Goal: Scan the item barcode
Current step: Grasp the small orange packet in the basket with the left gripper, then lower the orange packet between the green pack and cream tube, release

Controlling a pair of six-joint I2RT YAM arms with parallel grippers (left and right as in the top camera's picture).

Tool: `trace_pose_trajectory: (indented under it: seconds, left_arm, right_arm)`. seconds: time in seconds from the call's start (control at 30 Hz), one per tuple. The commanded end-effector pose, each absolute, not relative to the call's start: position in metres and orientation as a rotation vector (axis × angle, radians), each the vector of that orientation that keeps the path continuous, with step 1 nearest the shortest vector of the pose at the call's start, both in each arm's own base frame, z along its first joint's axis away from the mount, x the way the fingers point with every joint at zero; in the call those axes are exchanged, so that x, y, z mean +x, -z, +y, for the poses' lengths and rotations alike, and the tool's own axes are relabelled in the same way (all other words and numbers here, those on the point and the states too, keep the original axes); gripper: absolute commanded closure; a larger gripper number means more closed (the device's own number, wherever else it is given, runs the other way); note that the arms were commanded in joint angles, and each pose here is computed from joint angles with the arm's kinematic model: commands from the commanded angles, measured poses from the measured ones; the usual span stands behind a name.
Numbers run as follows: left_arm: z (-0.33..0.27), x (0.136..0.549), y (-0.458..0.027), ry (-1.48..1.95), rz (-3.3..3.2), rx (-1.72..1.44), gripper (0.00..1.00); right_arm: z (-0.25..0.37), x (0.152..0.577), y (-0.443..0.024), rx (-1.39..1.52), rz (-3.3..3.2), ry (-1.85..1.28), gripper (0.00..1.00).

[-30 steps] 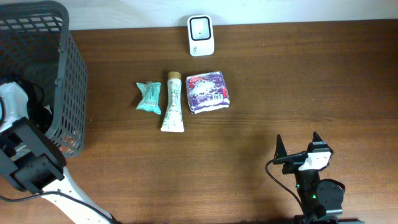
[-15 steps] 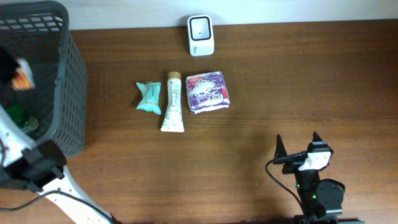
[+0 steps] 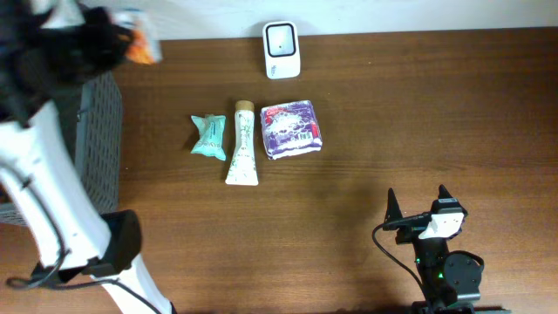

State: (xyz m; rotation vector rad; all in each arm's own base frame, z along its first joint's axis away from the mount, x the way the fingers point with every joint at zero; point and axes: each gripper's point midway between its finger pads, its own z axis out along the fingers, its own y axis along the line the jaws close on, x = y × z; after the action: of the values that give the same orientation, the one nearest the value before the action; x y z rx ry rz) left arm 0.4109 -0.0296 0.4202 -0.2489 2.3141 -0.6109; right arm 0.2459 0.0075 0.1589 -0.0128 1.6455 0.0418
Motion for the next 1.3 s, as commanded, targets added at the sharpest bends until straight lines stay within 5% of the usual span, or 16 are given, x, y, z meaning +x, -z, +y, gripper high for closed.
trace_pose_trajectory:
  seconds: [0.0, 0.1, 0.3, 0.5, 1.07, 1.27]
  left_arm:
    - [-0.056, 0.421, -0.348, 0.392, 2.561, -0.391, 1.00]
    - [-0.092, 0.428, -0.271, 0.268, 2.725, -0.583, 1.00]
    - [-0.155, 0.448, -0.144, 0.171, 2.781, -0.423, 1.00]
    - [-0.104, 0.458, -0.141, -0.194, 2.663, -0.478, 1.00]
    - [-0.102, 0.443, -0.052, -0.150, 2.687, -0.579, 0.93]
    - [-0.115, 0.442, -0.048, -0.062, 2.717, -0.569, 0.69]
  right_arm:
    - [0.004, 0.246, -0.156, -0.003, 1.649, -0.028, 0.01]
    - [0.004, 0.246, -0.156, -0.003, 1.650, -0.028, 0.01]
    - [0.004, 0.246, -0.156, -0.003, 1.649, -0.028, 0.01]
    - [0.004, 0.246, -0.156, -0.003, 1.650, -0.028, 0.01]
    - [0.004, 0.246, -0.156, -0.003, 1.650, -0.028, 0.01]
    - [0.004, 0.246, -0.156, -0.003, 1.649, -0.028, 0.01]
